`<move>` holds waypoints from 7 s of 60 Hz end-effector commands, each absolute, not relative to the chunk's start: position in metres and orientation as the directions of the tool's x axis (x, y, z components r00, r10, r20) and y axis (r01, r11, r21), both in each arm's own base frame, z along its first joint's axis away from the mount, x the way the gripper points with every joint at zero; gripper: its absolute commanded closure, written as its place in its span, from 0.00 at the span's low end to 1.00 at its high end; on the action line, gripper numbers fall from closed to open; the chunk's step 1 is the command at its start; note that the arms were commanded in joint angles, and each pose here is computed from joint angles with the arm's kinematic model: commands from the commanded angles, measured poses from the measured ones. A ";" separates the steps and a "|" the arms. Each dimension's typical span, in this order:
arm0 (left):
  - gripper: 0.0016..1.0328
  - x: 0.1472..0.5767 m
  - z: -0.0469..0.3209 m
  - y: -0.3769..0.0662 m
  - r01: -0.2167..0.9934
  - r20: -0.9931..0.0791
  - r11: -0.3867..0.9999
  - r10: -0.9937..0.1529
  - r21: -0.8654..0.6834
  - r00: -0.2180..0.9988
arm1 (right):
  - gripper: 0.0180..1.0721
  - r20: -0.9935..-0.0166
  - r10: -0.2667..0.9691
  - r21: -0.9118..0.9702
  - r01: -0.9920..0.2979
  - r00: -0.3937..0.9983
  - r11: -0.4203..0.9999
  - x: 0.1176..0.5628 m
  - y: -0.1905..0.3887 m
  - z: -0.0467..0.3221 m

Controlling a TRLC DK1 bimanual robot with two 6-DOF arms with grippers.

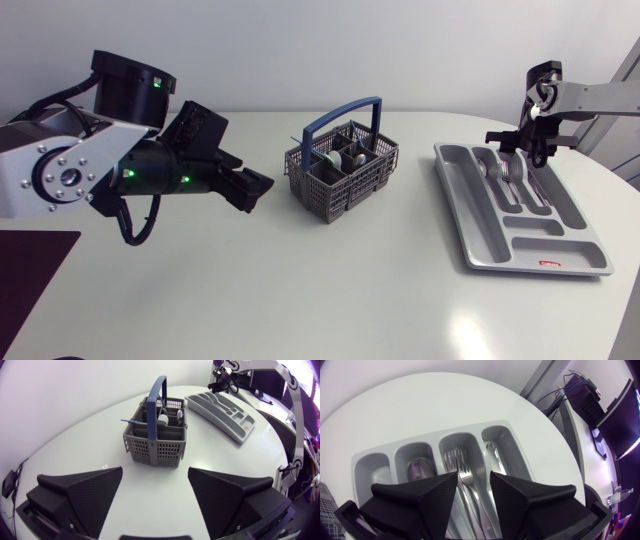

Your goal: Unload the cutlery basket into the drawer organizer.

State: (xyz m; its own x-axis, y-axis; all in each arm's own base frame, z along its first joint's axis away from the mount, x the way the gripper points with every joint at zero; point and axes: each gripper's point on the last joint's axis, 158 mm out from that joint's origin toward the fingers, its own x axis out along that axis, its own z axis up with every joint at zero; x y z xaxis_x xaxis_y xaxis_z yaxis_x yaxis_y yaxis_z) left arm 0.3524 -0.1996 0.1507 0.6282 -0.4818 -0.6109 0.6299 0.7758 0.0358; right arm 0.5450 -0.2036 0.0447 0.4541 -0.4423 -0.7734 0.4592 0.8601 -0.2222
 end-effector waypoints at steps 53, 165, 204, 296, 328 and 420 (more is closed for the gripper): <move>0.21 0.436 0.141 -0.258 0.607 -0.498 0.781 -0.472 0.146 0.727 | 0.05 -0.714 0.169 0.050 -0.190 0.679 0.980 0.511 0.055 0.110; 0.26 0.286 0.107 -0.127 0.651 -0.676 0.733 -0.379 0.198 0.633 | 0.15 -0.781 0.219 -0.020 -0.373 0.585 0.927 0.416 0.127 0.071; 0.81 0.356 0.048 -0.140 0.641 -0.693 0.761 -0.410 0.098 0.593 | 0.86 -0.769 0.429 0.185 -0.478 0.473 0.858 0.430 0.183 0.055; 0.76 0.358 0.105 -0.111 0.648 -0.618 0.762 -0.511 -0.003 0.598 | 0.86 -0.734 0.474 0.110 -0.604 0.487 0.789 0.287 0.200 0.104; 0.73 0.301 0.125 -0.155 0.773 -0.610 0.633 -0.595 0.045 0.524 | 0.57 -0.721 0.578 0.164 -0.717 0.382 0.678 0.256 0.265 0.133; 0.61 0.266 0.105 -0.178 0.828 -0.643 0.554 -0.605 0.083 0.469 | 0.86 -0.710 0.657 0.358 -0.672 0.255 0.648 0.301 0.361 0.078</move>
